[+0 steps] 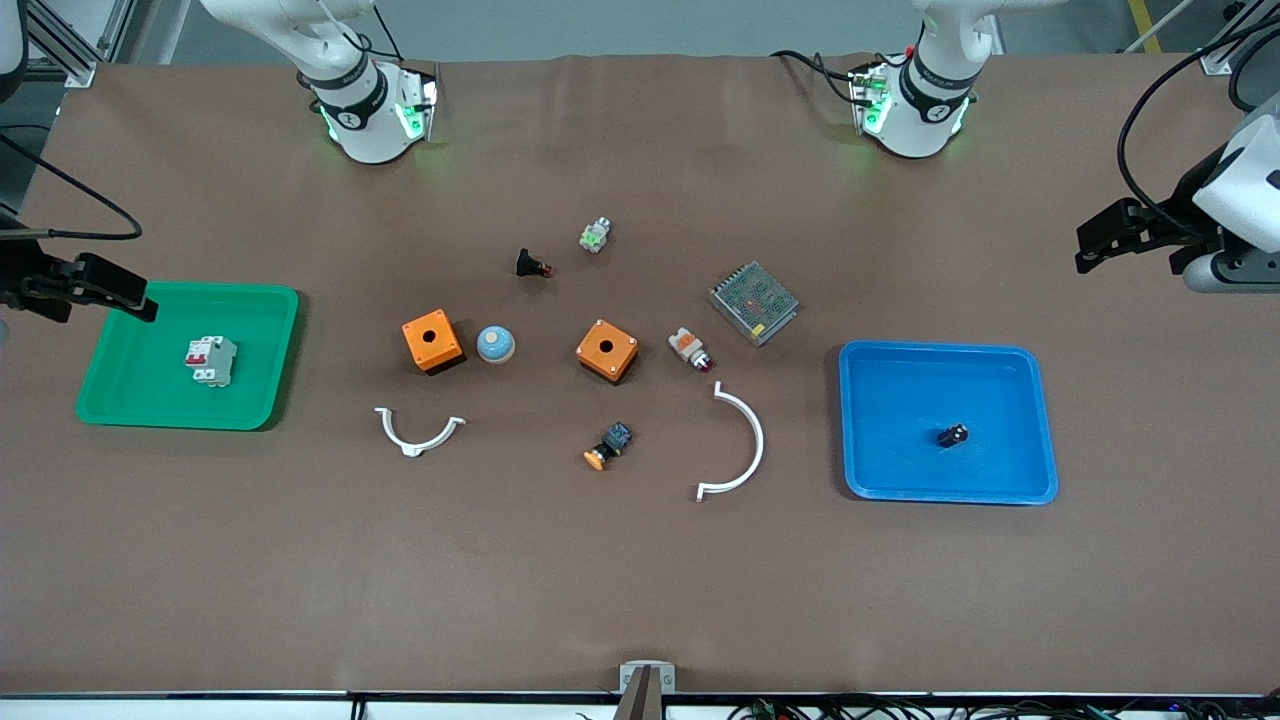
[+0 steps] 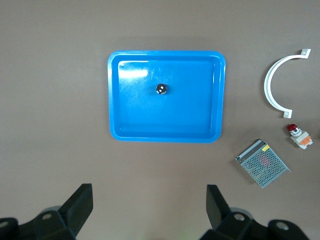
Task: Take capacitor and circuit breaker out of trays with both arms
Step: 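Reach the right gripper to the breaker while the left gripper reaches the capacitor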
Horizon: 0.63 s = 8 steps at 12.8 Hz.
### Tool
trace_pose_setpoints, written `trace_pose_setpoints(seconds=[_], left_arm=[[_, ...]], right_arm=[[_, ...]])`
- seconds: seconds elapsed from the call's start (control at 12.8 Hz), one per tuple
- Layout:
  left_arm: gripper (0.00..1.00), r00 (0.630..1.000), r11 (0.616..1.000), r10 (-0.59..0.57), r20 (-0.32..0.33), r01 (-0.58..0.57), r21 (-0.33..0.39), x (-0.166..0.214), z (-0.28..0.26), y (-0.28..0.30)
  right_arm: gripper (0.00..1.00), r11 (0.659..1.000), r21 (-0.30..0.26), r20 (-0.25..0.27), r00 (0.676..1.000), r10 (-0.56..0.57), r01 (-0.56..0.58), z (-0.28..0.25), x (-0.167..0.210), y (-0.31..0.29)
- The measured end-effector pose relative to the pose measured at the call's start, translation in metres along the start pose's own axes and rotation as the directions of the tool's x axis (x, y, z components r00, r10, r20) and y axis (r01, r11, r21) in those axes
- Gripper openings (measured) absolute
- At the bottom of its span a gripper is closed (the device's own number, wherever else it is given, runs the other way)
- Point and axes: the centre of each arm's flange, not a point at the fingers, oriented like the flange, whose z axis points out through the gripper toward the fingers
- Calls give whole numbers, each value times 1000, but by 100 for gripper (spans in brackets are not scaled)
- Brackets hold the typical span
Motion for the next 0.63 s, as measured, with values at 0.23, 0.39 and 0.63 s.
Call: trace_pose_setpoints(seconds=[0.23, 0.39, 0.63], left_arm=[[100, 1000, 1000, 0, -1, 0, 1, 0, -1, 0], [100, 1000, 1000, -5, 12, 5, 0, 4, 7, -3], [100, 999, 1000, -16, 45, 16, -11, 35, 53, -12]], right_arm=[[100, 1000, 0, 0, 1000, 0, 0, 0, 0, 0], [100, 1000, 0, 0, 1000, 0, 0, 0, 0, 0], [100, 1000, 0, 2, 1000, 0, 0, 1, 0, 0]])
